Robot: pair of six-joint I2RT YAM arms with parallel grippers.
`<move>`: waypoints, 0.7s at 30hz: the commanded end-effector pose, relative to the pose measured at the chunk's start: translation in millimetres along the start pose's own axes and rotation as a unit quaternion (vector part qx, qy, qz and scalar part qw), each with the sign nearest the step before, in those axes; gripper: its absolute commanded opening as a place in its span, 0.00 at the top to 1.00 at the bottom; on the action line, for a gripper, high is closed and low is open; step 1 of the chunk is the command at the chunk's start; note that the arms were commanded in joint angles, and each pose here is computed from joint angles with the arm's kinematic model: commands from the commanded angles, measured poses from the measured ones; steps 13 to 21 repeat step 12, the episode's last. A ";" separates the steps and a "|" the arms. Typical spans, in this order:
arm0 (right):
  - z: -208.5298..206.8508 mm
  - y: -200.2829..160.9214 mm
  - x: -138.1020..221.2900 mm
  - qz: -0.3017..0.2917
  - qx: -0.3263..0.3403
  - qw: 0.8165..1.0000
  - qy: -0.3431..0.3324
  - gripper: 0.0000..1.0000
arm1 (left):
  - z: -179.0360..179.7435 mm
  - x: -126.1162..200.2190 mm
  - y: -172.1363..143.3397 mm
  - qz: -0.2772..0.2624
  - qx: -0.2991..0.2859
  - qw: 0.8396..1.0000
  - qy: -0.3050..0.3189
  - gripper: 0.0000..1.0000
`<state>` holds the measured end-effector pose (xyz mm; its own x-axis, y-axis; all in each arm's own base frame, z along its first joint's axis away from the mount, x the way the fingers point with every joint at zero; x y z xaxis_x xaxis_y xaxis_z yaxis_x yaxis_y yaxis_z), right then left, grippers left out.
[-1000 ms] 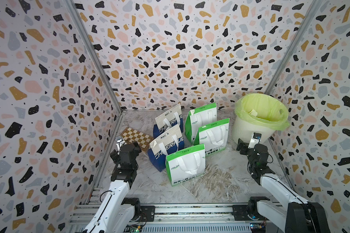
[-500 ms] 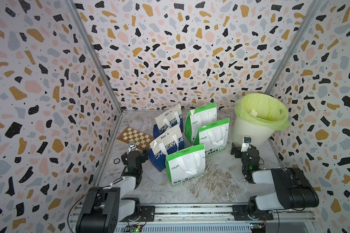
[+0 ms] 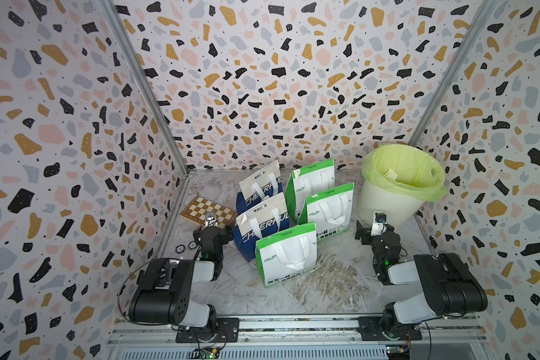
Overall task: Shred takeout receipts and throw away
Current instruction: Reset both arms
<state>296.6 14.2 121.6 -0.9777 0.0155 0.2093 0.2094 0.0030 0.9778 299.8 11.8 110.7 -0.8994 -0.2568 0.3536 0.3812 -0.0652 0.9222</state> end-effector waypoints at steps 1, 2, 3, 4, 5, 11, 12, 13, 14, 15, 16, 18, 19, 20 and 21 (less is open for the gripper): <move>3.2 10.6 -0.4 -0.023 0.006 1.000 0.008 0.00 | -2.8 0.2 14.4 -0.037 -0.003 0.999 0.000 0.00; 3.4 10.8 -0.7 -0.023 0.007 1.000 0.008 0.00 | -3.1 0.5 14.5 -0.036 -0.004 0.999 0.000 0.00; 4.1 10.1 -1.0 -0.021 0.009 1.000 0.015 0.00 | -3.9 1.0 14.7 -0.038 -0.005 0.999 0.000 0.00; 6.8 9.9 -5.0 -0.014 0.015 0.999 0.041 0.00 | -5.5 2.4 14.2 -0.040 -0.008 0.999 -0.001 0.00; 7.5 8.7 -6.8 -0.008 0.016 0.999 0.051 0.00 | -7.5 3.8 14.1 -0.043 -0.015 0.999 0.001 0.00; 7.7 10.2 -2.9 -0.017 0.016 0.999 0.048 0.00 | -12.7 9.6 14.5 -0.063 -0.029 0.998 0.010 0.00; 8.0 9.9 -2.3 -0.017 0.016 0.999 0.048 0.00 | -13.2 9.8 14.7 -0.063 -0.030 0.998 0.011 0.00; 8.0 9.9 -2.3 -0.017 0.016 0.999 0.048 0.00 | -13.2 9.8 14.7 -0.063 -0.030 0.998 0.011 0.00; 8.0 9.9 -2.3 -0.017 0.016 0.999 0.048 0.00 | -13.2 9.8 14.7 -0.063 -0.030 0.998 0.011 0.00; 8.0 9.9 -2.3 -0.017 0.016 0.999 0.048 0.00 | -13.2 9.8 14.7 -0.063 -0.030 0.998 0.011 0.00; 8.0 9.9 -2.3 -0.017 0.016 0.999 0.048 0.00 | -13.2 9.8 14.7 -0.063 -0.030 0.998 0.011 0.00; 8.0 9.9 -2.3 -0.017 0.016 0.999 0.048 0.00 | -13.2 9.8 14.7 -0.063 -0.030 0.998 0.011 0.00; 8.0 9.9 -2.3 -0.017 0.016 0.999 0.048 0.00 | -13.2 9.8 14.7 -0.063 -0.030 0.998 0.011 0.00; 8.0 9.9 -2.3 -0.017 0.016 0.999 0.048 0.00 | -13.2 9.8 14.7 -0.063 -0.030 0.998 0.011 0.00; 8.0 9.9 -2.3 -0.017 0.016 0.999 0.048 0.00 | -13.2 9.8 14.7 -0.063 -0.030 0.998 0.011 0.00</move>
Point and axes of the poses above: each gripper's point midway between its finger pads, its own x axis back along the fingers, its own z axis along the line the jaws close on, y = z × x, the point moved 7 cm from there along x, back along the fingers, and after that the axes turned 4 degrees about -x, right-handed, at the moved point
